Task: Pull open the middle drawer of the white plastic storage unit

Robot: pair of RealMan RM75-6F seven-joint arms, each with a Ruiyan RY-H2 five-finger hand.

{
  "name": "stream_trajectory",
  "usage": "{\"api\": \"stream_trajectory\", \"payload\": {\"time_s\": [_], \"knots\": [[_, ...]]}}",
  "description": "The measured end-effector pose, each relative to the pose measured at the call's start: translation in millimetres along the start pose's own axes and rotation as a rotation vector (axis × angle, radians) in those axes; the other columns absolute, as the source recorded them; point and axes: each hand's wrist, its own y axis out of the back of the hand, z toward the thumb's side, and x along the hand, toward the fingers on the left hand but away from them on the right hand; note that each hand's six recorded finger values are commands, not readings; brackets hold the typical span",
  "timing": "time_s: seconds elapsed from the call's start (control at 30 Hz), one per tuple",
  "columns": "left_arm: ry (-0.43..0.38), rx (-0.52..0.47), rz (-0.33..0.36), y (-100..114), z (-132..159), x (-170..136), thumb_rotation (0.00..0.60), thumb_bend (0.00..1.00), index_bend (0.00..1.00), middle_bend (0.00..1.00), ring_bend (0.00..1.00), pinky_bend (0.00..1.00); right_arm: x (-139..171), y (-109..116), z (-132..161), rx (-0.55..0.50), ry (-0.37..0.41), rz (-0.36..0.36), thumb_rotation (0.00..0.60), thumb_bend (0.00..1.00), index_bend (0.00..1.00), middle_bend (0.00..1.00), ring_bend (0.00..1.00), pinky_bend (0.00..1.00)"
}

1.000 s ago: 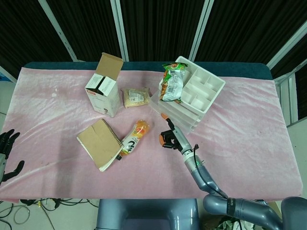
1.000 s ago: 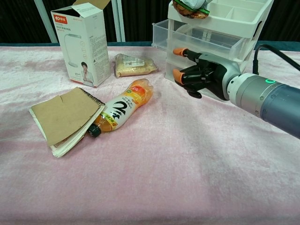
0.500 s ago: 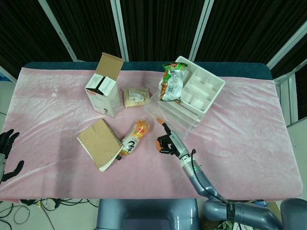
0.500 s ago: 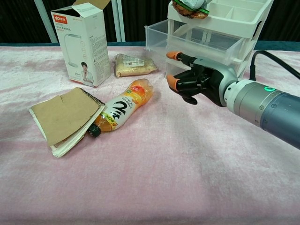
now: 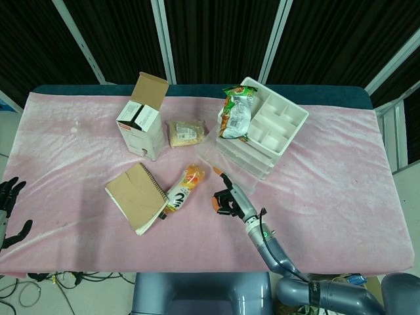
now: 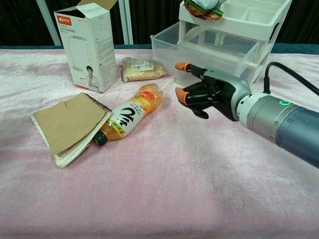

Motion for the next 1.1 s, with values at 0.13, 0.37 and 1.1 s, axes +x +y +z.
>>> {"api": "stream_trajectory", "payload": {"time_s": [0.13, 0.37, 1.1], "knots": [[0.000, 0.001, 0.000, 0.0, 0.1, 0.1, 0.600, 0.36, 0.07, 0.02, 0.00, 0.00, 2.2, 0.3, -5.8, 0.001, -0.019, -0.006, 0.600, 0.53, 0.00, 0.79, 0.84, 0.87], [0.001, 0.003, 0.001, -0.1, 0.1, -0.2, 0.600, 0.36, 0.07, 0.02, 0.00, 0.00, 8.8, -5.3, -15.5, 0.000, -0.047, 0.010, 0.600, 0.53, 0.00, 0.79, 0.84, 0.87], [0.003, 0.006, 0.001, -0.1, 0.1, -0.9, 0.600, 0.36, 0.07, 0.02, 0.00, 0.00, 72.2, 43.4, -65.5, 0.044, -0.184, 0.052, 0.600, 0.53, 0.02, 0.75, 0.80, 0.86]]}}
